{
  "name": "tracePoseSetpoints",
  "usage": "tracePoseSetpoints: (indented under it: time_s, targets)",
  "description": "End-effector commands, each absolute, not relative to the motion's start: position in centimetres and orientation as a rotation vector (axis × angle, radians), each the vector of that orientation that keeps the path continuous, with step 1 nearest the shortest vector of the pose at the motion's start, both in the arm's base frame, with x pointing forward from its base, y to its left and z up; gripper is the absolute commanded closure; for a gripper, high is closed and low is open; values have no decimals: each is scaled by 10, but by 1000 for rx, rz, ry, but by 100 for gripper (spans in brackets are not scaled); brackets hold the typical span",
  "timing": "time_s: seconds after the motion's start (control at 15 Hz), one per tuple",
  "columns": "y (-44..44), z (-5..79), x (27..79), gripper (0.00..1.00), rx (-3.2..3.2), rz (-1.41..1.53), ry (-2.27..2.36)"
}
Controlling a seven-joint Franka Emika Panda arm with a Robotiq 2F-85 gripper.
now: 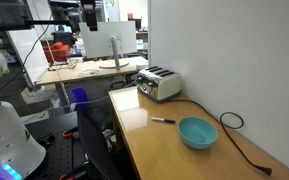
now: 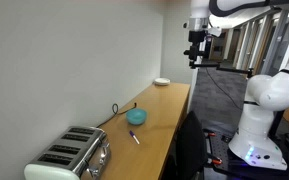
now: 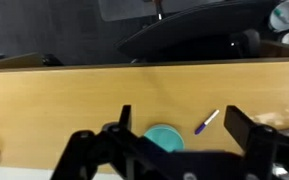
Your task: Put the marker in the bowl
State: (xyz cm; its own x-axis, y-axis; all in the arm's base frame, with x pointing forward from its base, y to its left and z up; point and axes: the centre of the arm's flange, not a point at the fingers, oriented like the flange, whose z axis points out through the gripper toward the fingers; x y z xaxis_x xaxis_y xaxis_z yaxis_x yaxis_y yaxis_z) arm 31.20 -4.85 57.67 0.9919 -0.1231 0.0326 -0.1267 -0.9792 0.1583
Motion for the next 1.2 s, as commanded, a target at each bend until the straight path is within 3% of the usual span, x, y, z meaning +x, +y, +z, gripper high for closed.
tracePoseSetpoints:
  time_s: [0.0,0.53,1.13]
  targets:
    - [-49,577,312,0,2975,34,-188]
    - [-48,576,319,0,2973,27,-221]
    - [3,506,456,0,3045,-50,-490]
